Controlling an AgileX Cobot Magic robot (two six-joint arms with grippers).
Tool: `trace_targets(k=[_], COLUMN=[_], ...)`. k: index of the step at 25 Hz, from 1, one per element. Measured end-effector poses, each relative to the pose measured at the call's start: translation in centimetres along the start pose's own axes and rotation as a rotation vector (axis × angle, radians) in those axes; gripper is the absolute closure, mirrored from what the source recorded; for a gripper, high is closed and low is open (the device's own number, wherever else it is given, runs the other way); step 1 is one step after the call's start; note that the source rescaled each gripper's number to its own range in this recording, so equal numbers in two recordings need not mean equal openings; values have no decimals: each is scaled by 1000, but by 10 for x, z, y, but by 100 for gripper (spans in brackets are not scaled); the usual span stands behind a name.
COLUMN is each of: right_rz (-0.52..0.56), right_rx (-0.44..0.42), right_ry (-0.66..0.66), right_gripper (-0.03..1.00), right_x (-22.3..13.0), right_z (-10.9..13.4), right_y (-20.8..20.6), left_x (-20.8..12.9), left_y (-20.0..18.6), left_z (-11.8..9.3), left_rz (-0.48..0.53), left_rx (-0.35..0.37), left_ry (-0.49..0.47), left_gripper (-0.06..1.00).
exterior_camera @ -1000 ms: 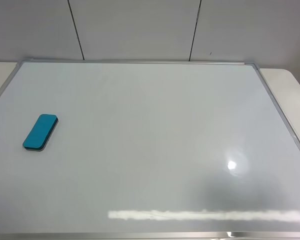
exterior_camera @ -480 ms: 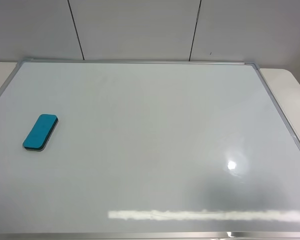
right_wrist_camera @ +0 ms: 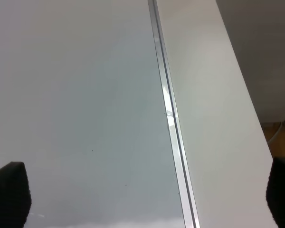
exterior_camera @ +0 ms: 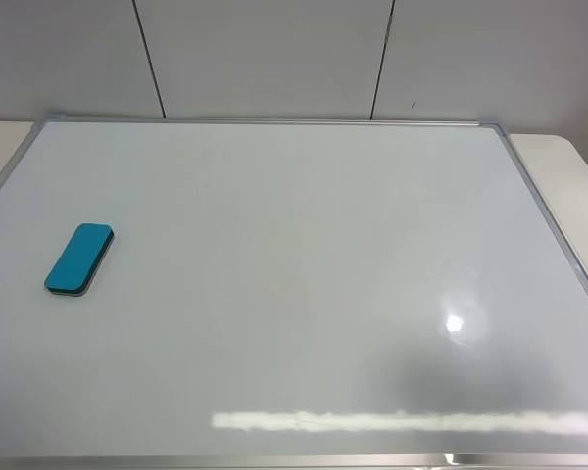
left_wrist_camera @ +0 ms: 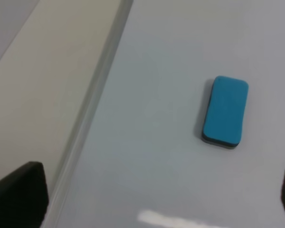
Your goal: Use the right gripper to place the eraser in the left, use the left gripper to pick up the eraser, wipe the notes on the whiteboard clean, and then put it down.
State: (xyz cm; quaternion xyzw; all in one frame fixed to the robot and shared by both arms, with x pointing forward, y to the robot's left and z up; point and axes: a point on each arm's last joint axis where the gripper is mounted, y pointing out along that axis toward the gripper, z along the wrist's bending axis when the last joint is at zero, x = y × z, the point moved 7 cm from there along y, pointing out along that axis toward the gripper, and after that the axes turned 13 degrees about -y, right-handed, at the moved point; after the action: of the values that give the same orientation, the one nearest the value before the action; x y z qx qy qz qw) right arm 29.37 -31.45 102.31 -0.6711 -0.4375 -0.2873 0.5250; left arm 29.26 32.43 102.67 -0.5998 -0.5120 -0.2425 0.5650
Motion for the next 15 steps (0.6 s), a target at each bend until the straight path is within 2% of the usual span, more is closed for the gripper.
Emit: trace_targets(k=[6,15], right_rz=[0,0], right_rx=[0,0], right_ry=[0,0], right_gripper=[-3,-3], right_x=[0,0], right_z=[0,0], right_y=[0,0], left_x=[0,0], left_y=[0,0], left_z=[-2,-2], left_rz=[10,8], left_rx=[-34,-28], left_ry=[15,12], left_gripper=[-6,-6])
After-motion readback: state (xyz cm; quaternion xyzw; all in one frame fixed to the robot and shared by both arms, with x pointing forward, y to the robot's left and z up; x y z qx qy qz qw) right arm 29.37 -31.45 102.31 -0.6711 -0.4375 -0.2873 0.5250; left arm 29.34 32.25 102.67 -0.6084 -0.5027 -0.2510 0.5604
